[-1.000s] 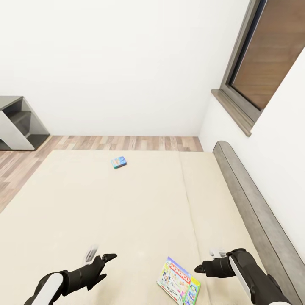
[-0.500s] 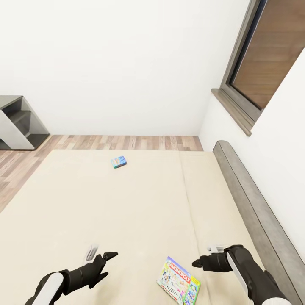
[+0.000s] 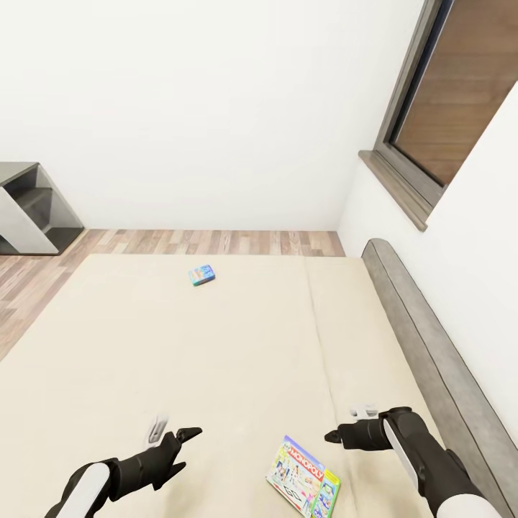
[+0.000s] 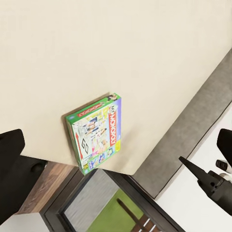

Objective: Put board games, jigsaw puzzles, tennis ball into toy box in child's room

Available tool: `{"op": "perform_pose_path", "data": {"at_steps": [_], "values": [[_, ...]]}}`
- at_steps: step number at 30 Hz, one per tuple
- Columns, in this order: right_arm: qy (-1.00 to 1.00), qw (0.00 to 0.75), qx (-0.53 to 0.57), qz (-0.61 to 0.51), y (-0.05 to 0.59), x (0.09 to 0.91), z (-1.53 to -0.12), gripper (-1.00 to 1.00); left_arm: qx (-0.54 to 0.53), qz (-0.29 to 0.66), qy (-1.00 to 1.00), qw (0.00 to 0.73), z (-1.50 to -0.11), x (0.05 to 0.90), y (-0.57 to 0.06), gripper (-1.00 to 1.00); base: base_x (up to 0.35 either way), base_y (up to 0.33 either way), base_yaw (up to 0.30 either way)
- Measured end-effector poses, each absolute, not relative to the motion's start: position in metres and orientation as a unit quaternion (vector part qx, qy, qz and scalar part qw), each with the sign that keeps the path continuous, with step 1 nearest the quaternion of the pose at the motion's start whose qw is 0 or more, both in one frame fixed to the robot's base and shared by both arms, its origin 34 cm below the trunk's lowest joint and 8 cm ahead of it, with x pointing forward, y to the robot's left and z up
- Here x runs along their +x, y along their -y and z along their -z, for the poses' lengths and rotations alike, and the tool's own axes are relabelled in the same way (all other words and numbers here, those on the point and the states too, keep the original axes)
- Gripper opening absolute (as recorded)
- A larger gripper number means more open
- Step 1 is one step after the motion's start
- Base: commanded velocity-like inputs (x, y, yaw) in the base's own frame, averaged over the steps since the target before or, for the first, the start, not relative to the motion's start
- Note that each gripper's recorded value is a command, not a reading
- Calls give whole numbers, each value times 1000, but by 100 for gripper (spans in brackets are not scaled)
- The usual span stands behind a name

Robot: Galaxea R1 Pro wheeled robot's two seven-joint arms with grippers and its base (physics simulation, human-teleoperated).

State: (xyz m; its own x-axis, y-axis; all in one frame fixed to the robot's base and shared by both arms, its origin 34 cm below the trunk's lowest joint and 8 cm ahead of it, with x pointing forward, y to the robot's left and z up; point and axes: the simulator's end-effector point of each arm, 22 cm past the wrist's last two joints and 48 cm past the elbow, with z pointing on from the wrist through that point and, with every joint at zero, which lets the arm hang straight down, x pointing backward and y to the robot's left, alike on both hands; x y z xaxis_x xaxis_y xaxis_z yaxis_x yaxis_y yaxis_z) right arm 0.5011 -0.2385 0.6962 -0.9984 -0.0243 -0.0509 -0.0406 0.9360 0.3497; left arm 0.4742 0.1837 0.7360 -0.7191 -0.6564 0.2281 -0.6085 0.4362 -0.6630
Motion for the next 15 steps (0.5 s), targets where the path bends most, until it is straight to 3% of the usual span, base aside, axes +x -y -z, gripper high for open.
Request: {"op": "perform_pose_path", "data": {"at_steps": [15], "values": [[-984, 23, -17, -178, 238, 501, -696, 100, -373, 377, -847, 32, -736, 474, -184, 100, 0, 0, 0]]}}
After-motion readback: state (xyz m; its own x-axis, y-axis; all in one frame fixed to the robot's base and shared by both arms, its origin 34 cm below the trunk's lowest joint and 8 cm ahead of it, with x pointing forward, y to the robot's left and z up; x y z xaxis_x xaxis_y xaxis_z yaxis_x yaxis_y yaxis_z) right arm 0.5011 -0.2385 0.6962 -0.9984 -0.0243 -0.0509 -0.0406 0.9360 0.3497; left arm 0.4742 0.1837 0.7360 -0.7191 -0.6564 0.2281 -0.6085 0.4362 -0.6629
